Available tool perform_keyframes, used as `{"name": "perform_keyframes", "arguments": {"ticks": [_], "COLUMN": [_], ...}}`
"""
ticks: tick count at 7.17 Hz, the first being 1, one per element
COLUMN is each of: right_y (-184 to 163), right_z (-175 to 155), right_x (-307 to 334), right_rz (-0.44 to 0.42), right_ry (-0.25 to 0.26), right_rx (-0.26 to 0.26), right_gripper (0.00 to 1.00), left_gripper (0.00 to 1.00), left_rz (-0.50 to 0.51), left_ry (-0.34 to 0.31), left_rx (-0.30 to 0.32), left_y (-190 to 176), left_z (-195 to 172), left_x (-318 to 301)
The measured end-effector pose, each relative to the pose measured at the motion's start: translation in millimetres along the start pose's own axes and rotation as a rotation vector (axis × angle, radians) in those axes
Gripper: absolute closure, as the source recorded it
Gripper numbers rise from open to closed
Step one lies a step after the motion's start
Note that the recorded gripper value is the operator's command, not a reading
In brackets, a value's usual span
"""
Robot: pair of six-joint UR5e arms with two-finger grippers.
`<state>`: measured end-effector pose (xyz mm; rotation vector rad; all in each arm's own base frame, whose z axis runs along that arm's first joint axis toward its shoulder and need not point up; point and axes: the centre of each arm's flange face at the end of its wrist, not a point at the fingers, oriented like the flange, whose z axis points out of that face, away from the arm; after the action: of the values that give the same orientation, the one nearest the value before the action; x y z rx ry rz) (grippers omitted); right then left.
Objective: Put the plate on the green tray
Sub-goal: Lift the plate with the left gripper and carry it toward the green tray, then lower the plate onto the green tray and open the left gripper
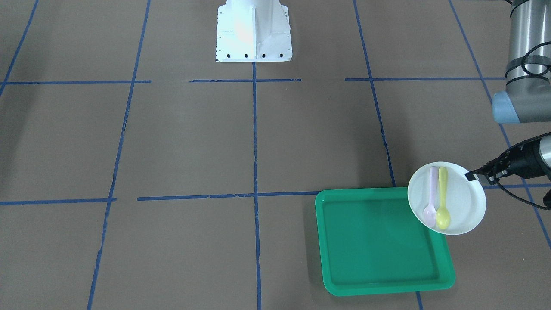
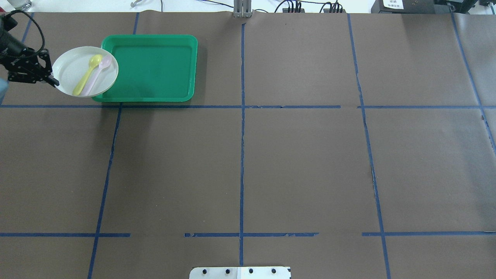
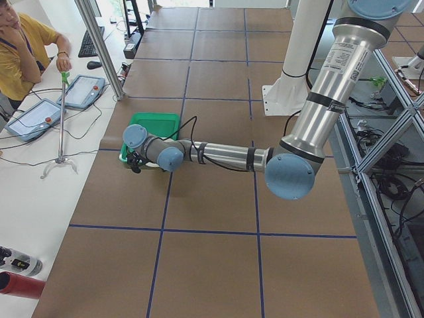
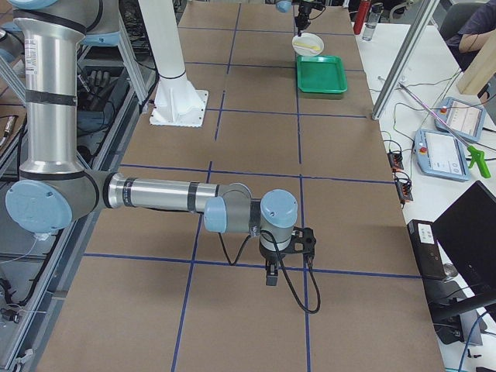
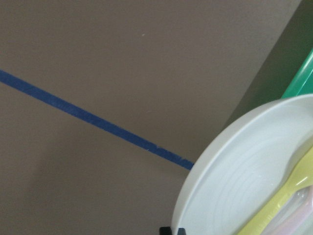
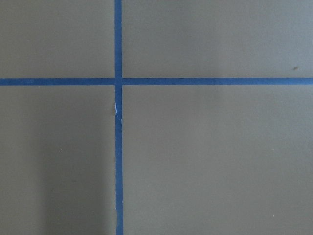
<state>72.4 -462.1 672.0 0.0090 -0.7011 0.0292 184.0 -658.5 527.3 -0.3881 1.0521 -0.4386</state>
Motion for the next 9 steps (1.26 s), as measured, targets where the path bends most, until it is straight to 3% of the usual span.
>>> {"name": "perform_keyframes", "arguments": {"ticks": [2,6,7,8,9], "right_y": [0,0,0,0,0], "right_z": [0,0,0,0,0], "right_x": [0,0,0,0,0], "right_rz": [0.000,0.000,0.000,0.000,0.000], "right_ry": [0.000,0.000,0.000,0.000,0.000], "right_rx": [0.000,0.000,0.000,0.000,0.000], "right_gripper": [0.00,0.00,0.00,0.00,0.00], "left_gripper": [1.00,1.00,0.92,0.69,0.32], "left_rz": [-0.038,-0.077,-0.068,-0.063,-0.061], "left_ry": [0.016,0.068,0.067,0.063,0.058], "left_rx": [0.000,0.062,0.066,0.070,0.070], "left_y": [-16,-2,0,1,3], "left_z": [18,67,77,84,90], "left_x": [52,116,121,123,122]}}
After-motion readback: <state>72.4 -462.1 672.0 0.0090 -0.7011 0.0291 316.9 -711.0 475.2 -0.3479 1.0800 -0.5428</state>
